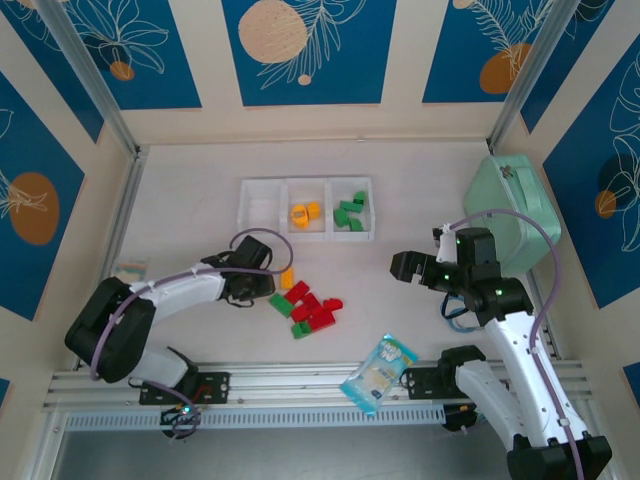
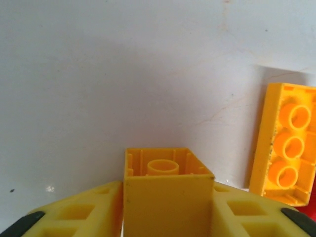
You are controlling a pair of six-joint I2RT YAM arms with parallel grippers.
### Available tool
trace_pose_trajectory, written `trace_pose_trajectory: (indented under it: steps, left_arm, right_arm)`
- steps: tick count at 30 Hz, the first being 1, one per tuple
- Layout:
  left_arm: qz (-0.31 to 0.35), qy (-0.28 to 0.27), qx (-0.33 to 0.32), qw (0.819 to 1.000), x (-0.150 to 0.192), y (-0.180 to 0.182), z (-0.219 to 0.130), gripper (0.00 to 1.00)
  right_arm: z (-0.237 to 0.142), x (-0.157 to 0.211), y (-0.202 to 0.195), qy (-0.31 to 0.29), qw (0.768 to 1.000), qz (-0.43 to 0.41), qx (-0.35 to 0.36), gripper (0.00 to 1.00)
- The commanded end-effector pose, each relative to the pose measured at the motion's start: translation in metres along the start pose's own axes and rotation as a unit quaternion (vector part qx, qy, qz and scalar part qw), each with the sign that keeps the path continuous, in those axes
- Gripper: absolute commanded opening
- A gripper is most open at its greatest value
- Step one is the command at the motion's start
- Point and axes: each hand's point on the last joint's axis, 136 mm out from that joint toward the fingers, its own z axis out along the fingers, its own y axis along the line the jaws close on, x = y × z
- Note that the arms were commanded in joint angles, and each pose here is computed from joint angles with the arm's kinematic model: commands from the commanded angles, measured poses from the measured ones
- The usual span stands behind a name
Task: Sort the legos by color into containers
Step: Pick up the lego from the center of the table.
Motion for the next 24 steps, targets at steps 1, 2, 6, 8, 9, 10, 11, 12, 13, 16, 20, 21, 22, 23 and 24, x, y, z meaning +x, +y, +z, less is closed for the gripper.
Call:
trace_pose_trajectory:
  steps: [1, 2, 6, 8, 9, 10, 11, 12, 13, 16, 20, 21, 22, 23, 24]
  left_arm:
    - [0.011, -0.019, 0.017, 1.000, -0.007, -0.003, -0.012, 0.34]
    - [0.016, -0.024, 0.021, 0.999, -0.009, -0.005, -0.017, 0.33]
    - [0.030, -0.050, 0.036, 0.998, -0.024, -0.015, -0.043, 0.30]
    - [0.031, -0.074, 0.048, 0.996, -0.035, -0.021, -0.060, 0.29]
    - [0.030, -0.086, 0.055, 0.994, -0.041, -0.025, -0.068, 0.28]
    - [0.030, -0.101, 0.065, 0.992, -0.048, -0.030, -0.077, 0.26]
    - [0.032, -0.113, 0.074, 0.990, -0.056, -0.037, -0.085, 0.25]
    - [0.035, -0.124, 0.081, 0.988, -0.063, -0.043, -0.092, 0.24]
    - [0.040, -0.134, 0.087, 0.986, -0.072, -0.050, -0.099, 0.24]
    - [0.058, -0.154, 0.098, 0.981, -0.099, -0.075, -0.110, 0.24]
    - [0.074, -0.158, 0.099, 0.980, -0.135, -0.111, -0.105, 0.24]
    - [0.076, -0.151, 0.102, 0.980, -0.141, -0.120, -0.100, 0.24]
    - [0.078, -0.143, 0.112, 0.980, -0.148, -0.131, -0.093, 0.24]
    - [0.077, -0.133, 0.119, 0.981, -0.152, -0.140, -0.084, 0.24]
    - [0.075, -0.128, 0.125, 0.981, -0.157, -0.149, -0.077, 0.24]
  right_arm:
    - [0.003, 0.006, 0.004, 0.011, 1.000, 0.002, -0.015, 1.00]
    - [0.003, 0.006, 0.004, 0.011, 1.000, 0.002, -0.014, 0.99]
    - [0.005, 0.005, 0.004, 0.009, 1.000, 0.001, -0.014, 0.99]
    - [0.006, 0.005, 0.003, 0.011, 1.000, 0.003, -0.013, 0.99]
    - [0.006, 0.005, 0.003, 0.011, 1.000, 0.003, -0.013, 0.99]
    - [0.006, 0.006, 0.002, 0.012, 1.000, 0.003, -0.011, 0.99]
    - [0.005, 0.005, 0.002, 0.009, 1.000, 0.002, -0.010, 0.99]
    - [0.004, 0.005, 0.001, 0.008, 1.000, 0.002, -0.009, 0.99]
    - [0.004, 0.005, 0.002, 0.006, 1.000, 0.001, -0.009, 0.99]
    - [0.003, 0.005, 0.002, 0.004, 1.000, -0.001, -0.010, 0.99]
    - [0.002, 0.006, 0.003, 0.005, 1.000, -0.003, -0.011, 0.99]
    - [0.002, 0.005, 0.003, 0.004, 1.000, -0.004, -0.011, 0.99]
    - [0.001, 0.005, 0.003, 0.004, 1.000, -0.005, -0.012, 0.99]
    - [0.001, 0.005, 0.004, 0.003, 1.000, -0.005, -0.015, 0.99]
    - [0.000, 0.006, 0.005, 0.003, 1.000, -0.005, -0.016, 0.99]
